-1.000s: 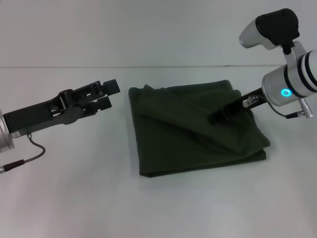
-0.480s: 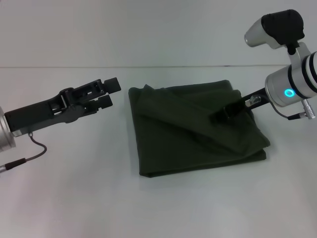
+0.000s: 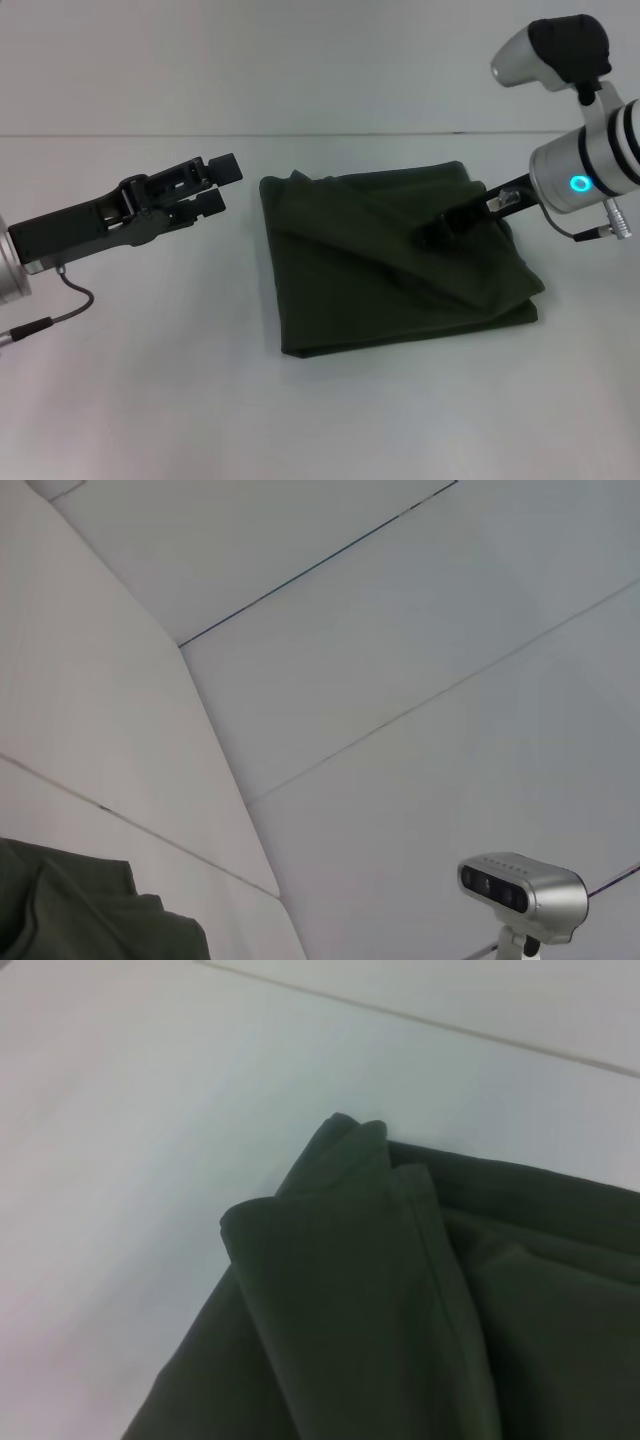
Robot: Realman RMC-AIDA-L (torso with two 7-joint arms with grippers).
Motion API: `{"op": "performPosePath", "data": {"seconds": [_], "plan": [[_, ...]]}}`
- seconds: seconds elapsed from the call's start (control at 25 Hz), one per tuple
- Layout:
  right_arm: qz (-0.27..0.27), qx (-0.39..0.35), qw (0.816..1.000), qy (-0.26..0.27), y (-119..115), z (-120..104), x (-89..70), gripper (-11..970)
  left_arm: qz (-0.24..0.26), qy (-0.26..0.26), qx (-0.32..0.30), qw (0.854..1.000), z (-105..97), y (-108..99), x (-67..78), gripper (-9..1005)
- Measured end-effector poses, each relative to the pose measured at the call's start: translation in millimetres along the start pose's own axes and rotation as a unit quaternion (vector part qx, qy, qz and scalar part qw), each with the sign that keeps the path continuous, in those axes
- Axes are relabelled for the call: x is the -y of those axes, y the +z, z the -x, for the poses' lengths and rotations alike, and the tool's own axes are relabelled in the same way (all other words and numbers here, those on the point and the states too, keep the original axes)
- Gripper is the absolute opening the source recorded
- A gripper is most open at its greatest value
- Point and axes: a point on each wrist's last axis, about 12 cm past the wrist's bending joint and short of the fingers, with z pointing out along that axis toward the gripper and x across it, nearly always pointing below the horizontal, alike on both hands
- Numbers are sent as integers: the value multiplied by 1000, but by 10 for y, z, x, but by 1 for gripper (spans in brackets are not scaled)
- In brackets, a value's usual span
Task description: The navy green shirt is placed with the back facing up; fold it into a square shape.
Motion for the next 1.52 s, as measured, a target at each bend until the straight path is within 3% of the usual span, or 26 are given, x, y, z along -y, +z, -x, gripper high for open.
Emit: {"op": "performPosePath", "data": {"seconds": [0.48, 0.68, 0.92, 1.2, 1.52], "plan": [[-9, 3, 1000, 3, 11, -8, 22, 321, -1, 2, 1, 1000, 6, 21, 4, 963], [-10, 1, 1000, 2, 9, -13, 29, 144, -2, 2, 6, 1000, 21, 17, 7, 963], [-12, 4, 1000, 3, -1, -3, 35, 20, -2, 3, 9, 1000, 32, 13, 9, 963], [-32, 31, 999, 29, -127, 17, 122, 18, -3, 2, 17, 1000, 46, -10, 8, 963], [-44, 41, 995, 83, -258, -146, 236, 14, -3, 5, 21, 1000, 66, -18, 12, 963]]}}
